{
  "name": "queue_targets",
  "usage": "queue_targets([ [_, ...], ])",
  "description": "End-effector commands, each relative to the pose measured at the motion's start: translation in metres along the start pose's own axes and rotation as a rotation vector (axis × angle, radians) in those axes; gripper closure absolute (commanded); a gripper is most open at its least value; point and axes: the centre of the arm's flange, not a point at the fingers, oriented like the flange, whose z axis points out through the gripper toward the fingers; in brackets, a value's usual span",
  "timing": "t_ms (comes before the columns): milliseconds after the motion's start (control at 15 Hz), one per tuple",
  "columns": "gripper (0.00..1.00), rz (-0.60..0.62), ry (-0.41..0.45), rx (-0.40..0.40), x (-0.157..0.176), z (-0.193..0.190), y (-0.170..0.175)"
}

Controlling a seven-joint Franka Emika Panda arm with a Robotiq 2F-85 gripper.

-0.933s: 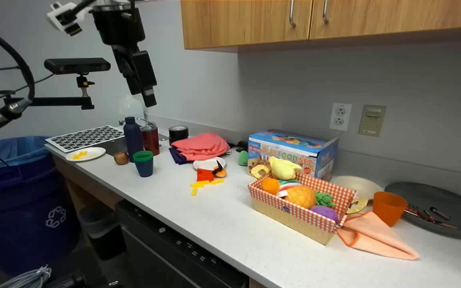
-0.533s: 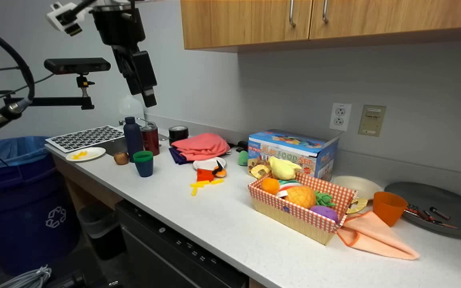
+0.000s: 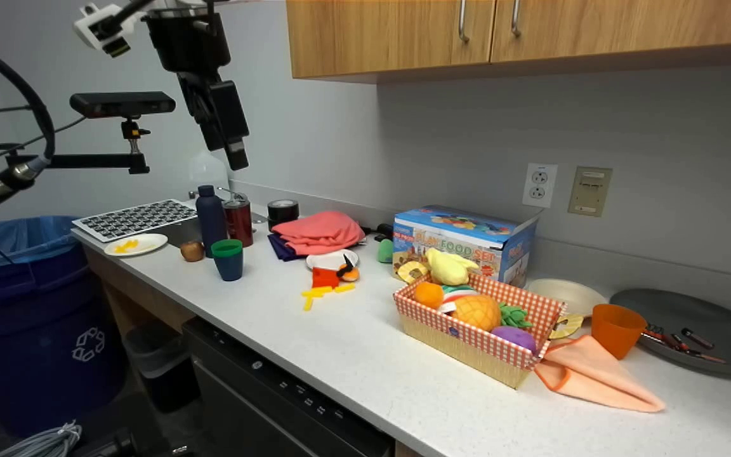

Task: Open the left upper cabinet door

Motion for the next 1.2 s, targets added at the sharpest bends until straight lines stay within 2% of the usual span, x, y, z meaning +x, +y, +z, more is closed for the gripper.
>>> queue_targets([
  [0,0.0,0.0,0.0,0.0,0.0,0.0,0.0],
  [1000,0.0,-0.012,0.004,0.0,0.0005,0.0005,0.0007],
  [1133,0.0,-0.031,0.004,-0.023,0.0011,0.0006,0.0025],
])
